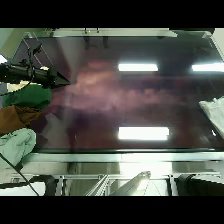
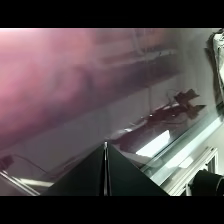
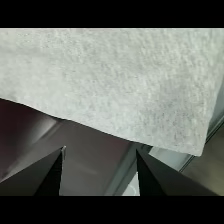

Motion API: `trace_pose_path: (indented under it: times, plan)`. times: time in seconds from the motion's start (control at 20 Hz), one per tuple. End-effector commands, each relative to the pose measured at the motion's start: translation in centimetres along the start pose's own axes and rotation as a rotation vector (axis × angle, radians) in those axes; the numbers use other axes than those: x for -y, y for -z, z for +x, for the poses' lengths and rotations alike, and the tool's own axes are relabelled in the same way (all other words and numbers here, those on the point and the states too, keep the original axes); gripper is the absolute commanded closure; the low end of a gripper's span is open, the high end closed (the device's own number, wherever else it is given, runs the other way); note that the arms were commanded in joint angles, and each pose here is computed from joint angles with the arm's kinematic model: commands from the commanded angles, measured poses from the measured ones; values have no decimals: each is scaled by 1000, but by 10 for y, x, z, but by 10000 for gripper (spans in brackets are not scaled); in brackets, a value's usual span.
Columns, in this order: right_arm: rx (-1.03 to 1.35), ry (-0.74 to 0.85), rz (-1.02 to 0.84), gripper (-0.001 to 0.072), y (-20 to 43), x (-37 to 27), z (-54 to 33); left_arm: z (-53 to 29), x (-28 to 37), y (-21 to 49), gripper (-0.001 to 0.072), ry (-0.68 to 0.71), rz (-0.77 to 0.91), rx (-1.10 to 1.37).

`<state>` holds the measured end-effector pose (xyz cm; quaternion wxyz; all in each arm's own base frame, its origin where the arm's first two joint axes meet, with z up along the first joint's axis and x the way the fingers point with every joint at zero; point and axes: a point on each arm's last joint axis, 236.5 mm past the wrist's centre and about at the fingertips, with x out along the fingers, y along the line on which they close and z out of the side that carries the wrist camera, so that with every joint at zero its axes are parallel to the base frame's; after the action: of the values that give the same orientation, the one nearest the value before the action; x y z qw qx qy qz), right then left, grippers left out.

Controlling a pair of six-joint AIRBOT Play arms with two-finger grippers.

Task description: Fold the shirts.

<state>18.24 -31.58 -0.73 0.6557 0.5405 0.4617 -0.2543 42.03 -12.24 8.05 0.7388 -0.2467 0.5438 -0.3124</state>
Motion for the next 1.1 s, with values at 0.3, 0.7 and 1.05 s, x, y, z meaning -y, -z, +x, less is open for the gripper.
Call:
trace_pose_path:
  times: [0.3,0.7,1.05]
  plan:
    - [96,-555,-350,701,48,-241,-59,-36,39,-29,696,-4,177,63]
    - [-272,-507,-990,702,321,-303,-42,-46,73,67,696,-12,173,66]
    - [-331,-536,-1157,701,429,-244,5,-30,74,190,695,10,61,184]
